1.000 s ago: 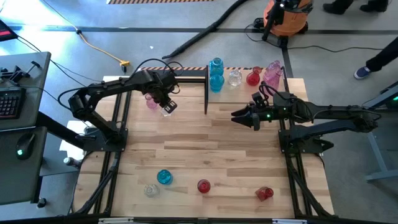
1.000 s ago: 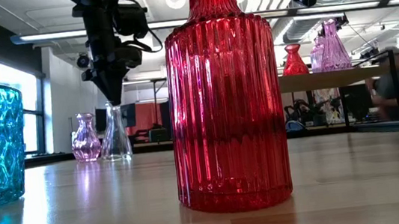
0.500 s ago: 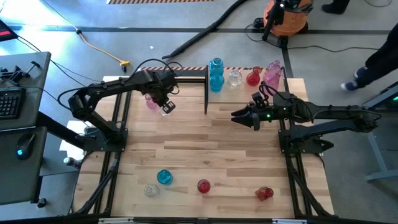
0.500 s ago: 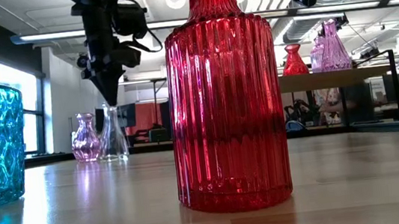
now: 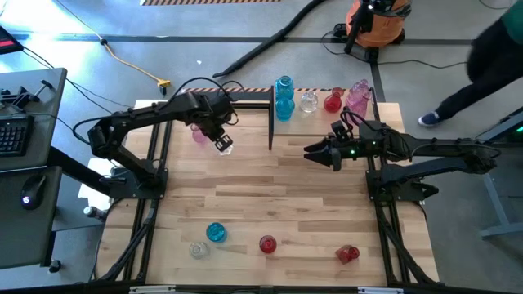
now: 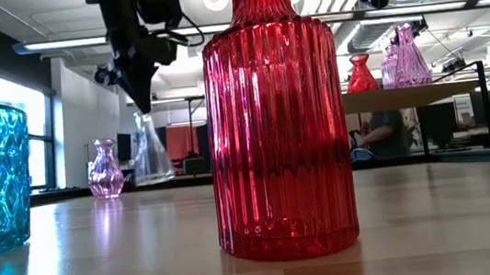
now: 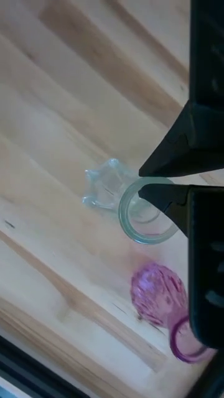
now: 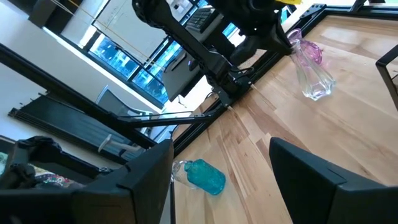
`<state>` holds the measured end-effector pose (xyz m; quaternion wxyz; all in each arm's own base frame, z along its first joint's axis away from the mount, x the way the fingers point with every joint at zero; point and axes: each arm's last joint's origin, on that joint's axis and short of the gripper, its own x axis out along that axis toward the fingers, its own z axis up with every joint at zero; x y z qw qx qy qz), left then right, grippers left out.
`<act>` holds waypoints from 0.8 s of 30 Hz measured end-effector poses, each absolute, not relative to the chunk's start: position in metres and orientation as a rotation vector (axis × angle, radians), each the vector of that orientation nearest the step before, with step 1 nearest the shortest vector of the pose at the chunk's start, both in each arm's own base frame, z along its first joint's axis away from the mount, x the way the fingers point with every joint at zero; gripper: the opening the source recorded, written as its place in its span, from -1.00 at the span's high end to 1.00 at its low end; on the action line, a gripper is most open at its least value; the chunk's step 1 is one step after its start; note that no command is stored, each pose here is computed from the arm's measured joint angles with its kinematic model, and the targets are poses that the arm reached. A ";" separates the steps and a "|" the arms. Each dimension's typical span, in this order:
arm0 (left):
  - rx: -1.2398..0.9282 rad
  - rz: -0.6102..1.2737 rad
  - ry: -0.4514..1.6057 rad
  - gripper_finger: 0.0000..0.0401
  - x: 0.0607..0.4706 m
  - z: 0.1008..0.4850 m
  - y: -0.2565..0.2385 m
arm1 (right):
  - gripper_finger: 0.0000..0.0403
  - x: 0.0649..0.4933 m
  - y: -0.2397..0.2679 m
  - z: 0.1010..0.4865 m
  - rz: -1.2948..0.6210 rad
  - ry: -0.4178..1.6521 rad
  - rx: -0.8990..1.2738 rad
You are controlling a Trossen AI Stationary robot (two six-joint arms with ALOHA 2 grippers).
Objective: Sort vases onto shelf
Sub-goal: Put the top transparent vase on the shelf aligned with the other transparent vase
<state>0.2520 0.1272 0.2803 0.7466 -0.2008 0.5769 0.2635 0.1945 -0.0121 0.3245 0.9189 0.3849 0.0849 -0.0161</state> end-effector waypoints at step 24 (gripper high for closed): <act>-0.314 0.392 1.040 0.99 0.276 0.372 0.080 | -0.23 0.195 -0.014 0.324 -0.076 0.157 0.586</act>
